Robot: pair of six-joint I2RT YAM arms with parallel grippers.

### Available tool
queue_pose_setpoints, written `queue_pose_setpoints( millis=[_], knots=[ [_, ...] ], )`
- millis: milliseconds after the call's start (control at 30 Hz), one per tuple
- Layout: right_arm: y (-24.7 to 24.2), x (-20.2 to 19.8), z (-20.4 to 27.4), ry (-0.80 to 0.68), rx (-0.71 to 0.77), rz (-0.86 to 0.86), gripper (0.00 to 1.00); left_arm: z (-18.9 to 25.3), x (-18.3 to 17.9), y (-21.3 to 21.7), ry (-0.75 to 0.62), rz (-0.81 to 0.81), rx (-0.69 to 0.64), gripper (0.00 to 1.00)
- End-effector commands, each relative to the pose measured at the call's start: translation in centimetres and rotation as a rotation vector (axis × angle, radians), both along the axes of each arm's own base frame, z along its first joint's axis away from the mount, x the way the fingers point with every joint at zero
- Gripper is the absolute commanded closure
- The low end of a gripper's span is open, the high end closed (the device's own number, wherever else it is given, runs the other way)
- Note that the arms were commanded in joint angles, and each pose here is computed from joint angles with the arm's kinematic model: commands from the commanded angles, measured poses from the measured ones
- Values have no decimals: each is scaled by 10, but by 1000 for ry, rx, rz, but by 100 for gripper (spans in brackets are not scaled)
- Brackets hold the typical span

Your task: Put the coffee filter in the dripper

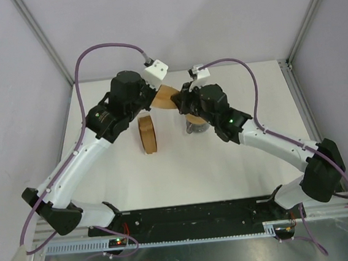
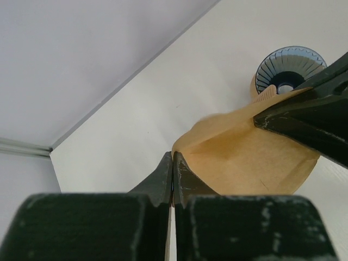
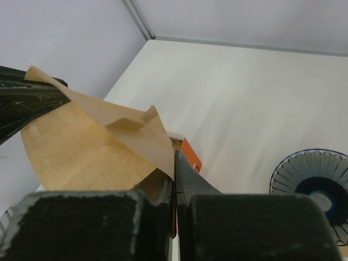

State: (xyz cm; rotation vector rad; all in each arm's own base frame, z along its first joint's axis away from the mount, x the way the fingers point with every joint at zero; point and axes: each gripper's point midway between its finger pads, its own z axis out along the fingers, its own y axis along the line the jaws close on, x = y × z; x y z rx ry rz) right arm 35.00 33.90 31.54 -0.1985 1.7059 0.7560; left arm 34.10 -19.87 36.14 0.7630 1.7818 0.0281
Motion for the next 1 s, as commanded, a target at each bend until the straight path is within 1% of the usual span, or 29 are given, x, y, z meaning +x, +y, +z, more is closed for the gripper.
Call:
queue_pose_setpoints(
  millis=[0,33,67,100,167,300,367,433,500,700,967],
  knots=[
    [-18,-4,27,-36,-7,31,100,45,-3,15,-96,23,-52,100],
    [-22,-3,27,-32,-9,36,100,44,-5,11,-90,3,-57,94],
    [-24,-4,26,-23,-18,43,100,42,-6,9,-84,-10,-60,85],
    [-28,-4,25,-15,-26,44,100,38,-7,6,-72,-20,-61,71],
    [-39,-3,16,35,-81,33,100,30,-6,5,-54,-19,-60,47],
    [-66,4,-2,165,-189,-5,100,28,-4,11,-52,15,-60,16],
    [-78,7,-12,234,-234,-20,100,30,-2,14,-55,34,-67,5],
    [-87,10,-21,295,-273,-21,100,32,1,20,-58,56,-70,2],
    [-92,14,-22,326,-300,-14,100,30,4,26,-53,77,-71,1],
    [-108,28,-32,414,-373,-20,100,7,12,33,2,87,-74,0],
    [-118,47,-56,500,-510,-56,100,-20,19,24,63,61,-67,1]
  ],
)
